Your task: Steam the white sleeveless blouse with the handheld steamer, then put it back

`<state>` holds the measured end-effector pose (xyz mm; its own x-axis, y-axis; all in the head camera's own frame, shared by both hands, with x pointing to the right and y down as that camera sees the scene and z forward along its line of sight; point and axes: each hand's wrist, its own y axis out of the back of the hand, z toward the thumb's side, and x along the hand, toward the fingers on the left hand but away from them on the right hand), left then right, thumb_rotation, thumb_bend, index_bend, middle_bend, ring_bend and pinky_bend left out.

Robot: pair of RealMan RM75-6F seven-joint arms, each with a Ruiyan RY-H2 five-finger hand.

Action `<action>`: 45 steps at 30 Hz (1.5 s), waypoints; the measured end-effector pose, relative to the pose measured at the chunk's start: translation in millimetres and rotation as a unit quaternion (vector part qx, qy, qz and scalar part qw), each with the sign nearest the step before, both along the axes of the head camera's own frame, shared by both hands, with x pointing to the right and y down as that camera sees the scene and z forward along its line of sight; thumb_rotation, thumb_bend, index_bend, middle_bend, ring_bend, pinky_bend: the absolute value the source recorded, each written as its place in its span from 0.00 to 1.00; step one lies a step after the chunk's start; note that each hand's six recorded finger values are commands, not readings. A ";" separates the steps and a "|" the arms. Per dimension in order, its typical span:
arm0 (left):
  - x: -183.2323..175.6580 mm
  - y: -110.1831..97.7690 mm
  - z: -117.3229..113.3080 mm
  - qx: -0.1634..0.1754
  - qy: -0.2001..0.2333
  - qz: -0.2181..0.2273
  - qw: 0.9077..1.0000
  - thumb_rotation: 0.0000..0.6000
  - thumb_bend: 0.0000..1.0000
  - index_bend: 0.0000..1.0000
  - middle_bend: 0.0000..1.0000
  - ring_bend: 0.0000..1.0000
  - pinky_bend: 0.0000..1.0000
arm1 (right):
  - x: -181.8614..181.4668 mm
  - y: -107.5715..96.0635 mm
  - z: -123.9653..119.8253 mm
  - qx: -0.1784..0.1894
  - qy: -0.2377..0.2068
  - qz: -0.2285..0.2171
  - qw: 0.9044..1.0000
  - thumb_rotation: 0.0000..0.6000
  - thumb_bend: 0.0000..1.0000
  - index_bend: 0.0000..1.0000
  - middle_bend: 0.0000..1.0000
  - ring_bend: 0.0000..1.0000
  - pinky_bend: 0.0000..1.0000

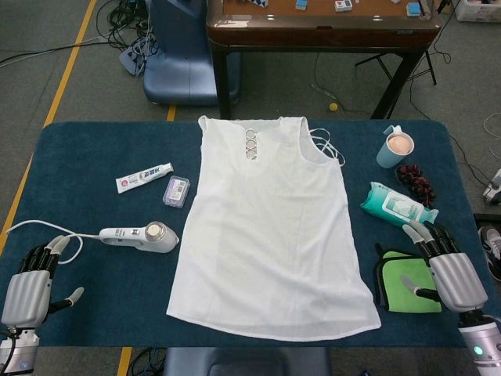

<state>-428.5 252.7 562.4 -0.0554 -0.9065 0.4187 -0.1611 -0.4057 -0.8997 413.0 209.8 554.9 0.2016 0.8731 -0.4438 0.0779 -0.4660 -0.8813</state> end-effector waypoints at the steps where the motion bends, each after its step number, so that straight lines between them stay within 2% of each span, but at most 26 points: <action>1: 0.1 0.0 0.6 -0.001 0.001 0.000 1.000 1.00 0.13 0.10 0.10 0.09 0.07 | -0.1 0.1 0.5 -0.001 0.000 0.000 1.000 1.00 0.24 0.00 0.08 0.00 0.01; 6: 0.9 -1.2 3.6 -0.007 0.004 0.000 1.000 1.00 0.13 0.10 0.10 0.10 0.07 | -2.2 -2.5 0.6 0.003 0.000 -0.003 1.000 1.00 0.24 0.00 0.08 0.00 0.01; 11: 6.7 -12.9 3.8 0.001 0.011 0.011 1.000 1.00 0.13 0.11 0.10 0.10 0.07 | -5.5 -14.7 -7.2 0.025 0.005 -0.013 1.000 1.00 0.24 0.00 0.08 0.00 0.01; 17: 19.0 -34.7 10.9 0.004 0.025 0.029 0.999 1.00 0.13 0.12 0.10 0.10 0.07 | -13.5 -42.6 -28.6 0.074 0.014 -0.024 0.997 1.00 0.24 0.00 0.09 0.00 0.01; 24: 34.8 -62.1 34.9 -0.020 0.033 0.049 0.998 1.00 0.13 0.12 0.10 0.10 0.07 | -27.6 -62.5 -40.7 0.097 0.035 -0.038 0.994 1.00 0.24 0.00 0.09 0.00 0.01; 32: 47.0 -90.1 75.5 -0.048 0.014 0.066 0.997 1.00 0.13 0.12 0.10 0.10 0.07 | -33.1 -60.2 -36.8 0.087 0.032 -0.043 0.995 1.00 0.24 0.00 0.09 0.00 0.01; 38: 49.1 -95.6 99.9 -0.071 -0.001 0.065 0.995 1.00 0.13 0.13 0.10 0.10 0.07 | -30.3 -58.5 -37.7 0.086 0.032 -0.039 0.995 1.00 0.24 0.00 0.09 0.00 0.01; 45: 47.8 -99.2 116.4 -0.077 0.006 0.045 0.996 1.00 0.13 0.17 0.14 0.13 0.07 | -27.7 -56.4 -35.5 0.081 0.029 -0.034 0.996 1.00 0.24 0.00 0.09 0.00 0.01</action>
